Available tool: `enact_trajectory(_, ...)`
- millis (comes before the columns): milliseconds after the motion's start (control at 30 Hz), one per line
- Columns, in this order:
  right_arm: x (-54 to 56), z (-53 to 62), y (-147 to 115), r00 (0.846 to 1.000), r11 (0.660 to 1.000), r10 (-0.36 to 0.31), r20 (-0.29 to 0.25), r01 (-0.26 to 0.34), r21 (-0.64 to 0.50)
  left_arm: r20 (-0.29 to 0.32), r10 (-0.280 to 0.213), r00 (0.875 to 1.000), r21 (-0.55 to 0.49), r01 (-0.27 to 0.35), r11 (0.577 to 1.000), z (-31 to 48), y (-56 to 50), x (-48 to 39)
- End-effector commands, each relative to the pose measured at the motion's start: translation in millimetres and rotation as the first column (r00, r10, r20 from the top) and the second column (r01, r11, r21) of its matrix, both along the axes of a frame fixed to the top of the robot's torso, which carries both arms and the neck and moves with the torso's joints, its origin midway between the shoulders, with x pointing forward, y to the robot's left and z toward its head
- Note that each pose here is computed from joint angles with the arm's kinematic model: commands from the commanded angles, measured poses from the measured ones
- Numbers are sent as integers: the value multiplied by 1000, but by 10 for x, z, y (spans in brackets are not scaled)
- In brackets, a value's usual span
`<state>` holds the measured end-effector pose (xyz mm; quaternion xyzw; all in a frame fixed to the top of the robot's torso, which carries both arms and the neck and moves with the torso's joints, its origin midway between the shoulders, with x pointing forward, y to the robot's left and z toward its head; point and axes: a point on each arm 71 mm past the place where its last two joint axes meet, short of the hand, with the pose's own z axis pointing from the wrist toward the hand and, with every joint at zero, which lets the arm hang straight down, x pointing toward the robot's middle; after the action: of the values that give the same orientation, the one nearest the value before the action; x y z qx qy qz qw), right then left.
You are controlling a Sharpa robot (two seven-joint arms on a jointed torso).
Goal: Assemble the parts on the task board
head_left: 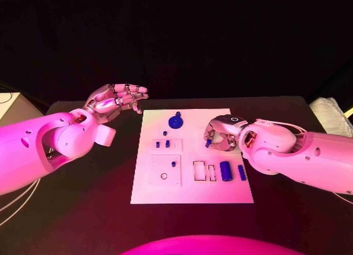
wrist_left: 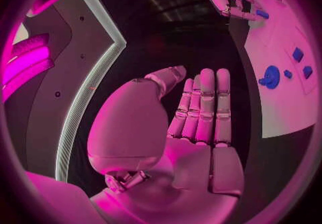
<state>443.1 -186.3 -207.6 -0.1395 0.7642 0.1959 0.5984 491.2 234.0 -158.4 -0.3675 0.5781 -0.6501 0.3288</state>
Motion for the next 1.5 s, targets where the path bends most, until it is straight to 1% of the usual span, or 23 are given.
enact_trajectory(33,-2,4,16,1000,1000,9,13,-9,14,2,-19,1000,-11,19,1000,9,-18,-7)
enact_trajectory(467,7,-54,52,1000,1000,9,-4,-9,9,0,-19,1000,-10,19,1000,8,-14,-9)
enact_trajectory(700,36,-87,76,1000,1000,-7,15,8,-9,-2,-19,1000,-9,19,1000,7,-14,-9)
enact_trajectory(900,37,-89,100,999,1000,-11,48,13,-24,-3,-20,1000,-8,20,1000,6,-15,-10)
enact_trajectory(1267,-36,-18,138,994,999,-1,111,-3,37,-3,-19,1000,-7,19,1000,4,-13,-4)
enact_trajectory(1400,-59,49,129,991,998,-4,134,-5,63,-3,-18,1000,-6,18,1000,2,-12,1)
enact_trajectory(1500,-71,133,123,988,996,-7,154,-7,87,-2,-16,1000,-6,16,1000,0,-12,8)
